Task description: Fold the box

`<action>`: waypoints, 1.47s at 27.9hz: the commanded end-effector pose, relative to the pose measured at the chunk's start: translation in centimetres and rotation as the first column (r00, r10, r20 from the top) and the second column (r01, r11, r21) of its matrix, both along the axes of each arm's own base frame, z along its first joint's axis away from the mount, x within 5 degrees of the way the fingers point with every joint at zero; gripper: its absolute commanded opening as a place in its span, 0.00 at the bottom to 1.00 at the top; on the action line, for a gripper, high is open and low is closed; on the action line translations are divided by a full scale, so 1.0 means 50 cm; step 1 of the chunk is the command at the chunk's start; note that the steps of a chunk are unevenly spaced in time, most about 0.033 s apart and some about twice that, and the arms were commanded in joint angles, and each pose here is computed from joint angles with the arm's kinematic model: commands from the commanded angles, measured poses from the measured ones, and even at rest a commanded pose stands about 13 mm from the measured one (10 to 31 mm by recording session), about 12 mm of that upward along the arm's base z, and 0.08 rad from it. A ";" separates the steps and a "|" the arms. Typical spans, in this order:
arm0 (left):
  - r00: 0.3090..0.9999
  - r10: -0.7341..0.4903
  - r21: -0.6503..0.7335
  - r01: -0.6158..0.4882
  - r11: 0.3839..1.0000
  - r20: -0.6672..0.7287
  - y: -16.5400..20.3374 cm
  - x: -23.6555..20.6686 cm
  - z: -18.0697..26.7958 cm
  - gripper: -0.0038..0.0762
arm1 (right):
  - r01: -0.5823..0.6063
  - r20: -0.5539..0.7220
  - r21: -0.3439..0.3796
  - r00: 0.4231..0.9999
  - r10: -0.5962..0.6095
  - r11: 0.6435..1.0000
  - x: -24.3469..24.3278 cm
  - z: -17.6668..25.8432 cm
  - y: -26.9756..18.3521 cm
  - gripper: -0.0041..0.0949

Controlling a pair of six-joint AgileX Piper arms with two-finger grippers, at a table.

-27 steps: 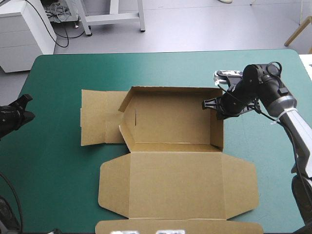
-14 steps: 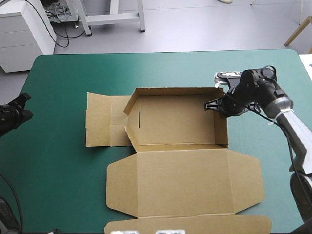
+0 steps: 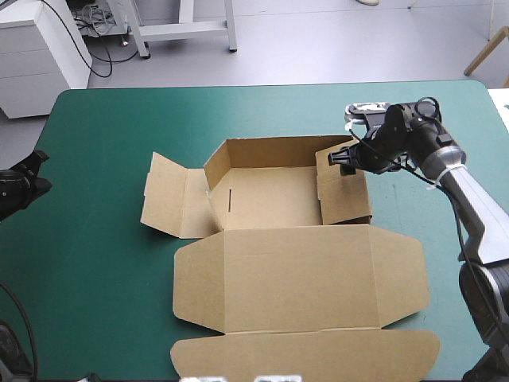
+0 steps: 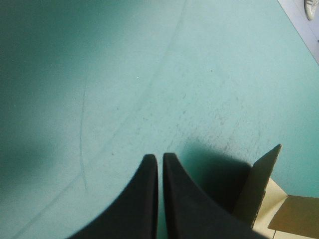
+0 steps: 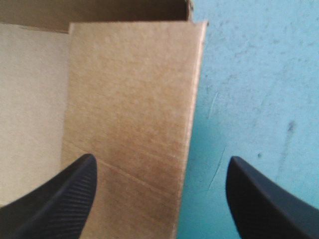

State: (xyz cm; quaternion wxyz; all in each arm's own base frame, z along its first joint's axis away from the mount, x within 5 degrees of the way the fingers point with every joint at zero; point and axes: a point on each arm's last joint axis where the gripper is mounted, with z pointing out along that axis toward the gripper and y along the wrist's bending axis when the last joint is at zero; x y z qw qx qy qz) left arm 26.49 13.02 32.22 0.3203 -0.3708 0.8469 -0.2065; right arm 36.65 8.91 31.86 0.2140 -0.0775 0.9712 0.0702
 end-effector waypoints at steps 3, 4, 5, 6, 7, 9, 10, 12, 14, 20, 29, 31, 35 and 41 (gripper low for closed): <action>0.996 0.027 0.003 -0.027 1.000 0.088 -0.006 -0.004 0.040 0.06 | -0.017 0.149 0.014 0.989 0.014 1.000 -0.024 0.165 -0.010 0.85; 0.996 0.025 0.002 -0.026 1.000 0.087 -0.007 -0.004 0.040 0.06 | -0.016 0.196 0.025 0.981 0.011 1.000 -0.035 0.196 -0.013 0.85; 0.996 0.024 0.001 -0.025 1.000 0.086 -0.007 -0.004 0.040 0.06 | -0.012 0.227 0.036 0.974 0.004 0.999 -0.046 0.218 -0.015 0.85; 0.996 0.023 0.000 -0.023 1.000 0.085 -0.007 -0.005 0.040 0.06 | -0.008 0.261 0.042 0.965 -0.003 0.999 -0.064 0.242 -0.020 0.85; 0.996 0.023 0.000 -0.023 1.000 0.085 -0.007 -0.005 0.040 0.06 | 0.003 0.279 0.045 0.960 -0.015 0.999 -0.076 0.256 -0.024 0.85; 0.996 0.020 -0.002 -0.020 1.000 0.082 -0.008 -0.005 0.039 0.06 | 0.019 0.314 0.037 0.949 -0.030 0.999 -0.097 0.278 -0.033 0.85; 0.997 0.018 -0.004 -0.018 1.000 0.080 -0.008 -0.005 0.039 0.06 | 0.022 0.331 0.042 0.943 -0.035 0.999 -0.110 0.291 -0.036 0.85; 0.997 0.016 -0.005 -0.016 1.000 0.078 -0.009 -0.005 0.039 0.06 | 0.026 0.361 0.054 0.931 -0.043 0.998 -0.133 0.312 -0.041 0.85; 0.997 0.015 -0.006 -0.015 1.000 0.077 -0.009 -0.006 0.039 0.06 | 0.032 0.376 0.061 0.925 -0.052 0.998 -0.152 0.323 -0.046 0.85; 0.997 0.011 -0.009 -0.010 1.000 0.073 -0.010 -0.006 0.038 0.06 | 0.044 0.322 0.046 0.945 -0.056 0.998 -0.174 0.290 -0.052 0.85; 0.997 0.013 -0.007 -0.013 1.000 0.075 -0.010 -0.006 0.038 0.06 | 0.055 0.142 0.014 0.988 -0.056 0.998 -0.118 0.163 -0.037 0.85; 0.997 0.013 -0.007 -0.013 1.000 0.075 -0.010 -0.006 0.038 0.06 | 0.054 0.106 0.017 0.993 -0.055 0.998 -0.099 0.137 -0.031 0.85; 0.997 0.015 -0.006 -0.015 1.000 0.077 -0.009 -0.006 0.039 0.06 | 0.055 0.045 0.007 0.997 -0.055 0.998 -0.058 0.085 -0.021 0.85; 0.997 0.016 -0.005 -0.016 1.000 0.078 -0.009 -0.005 0.039 0.06 | 0.062 -0.020 0.001 0.998 -0.061 0.998 -0.010 0.017 -0.009 0.85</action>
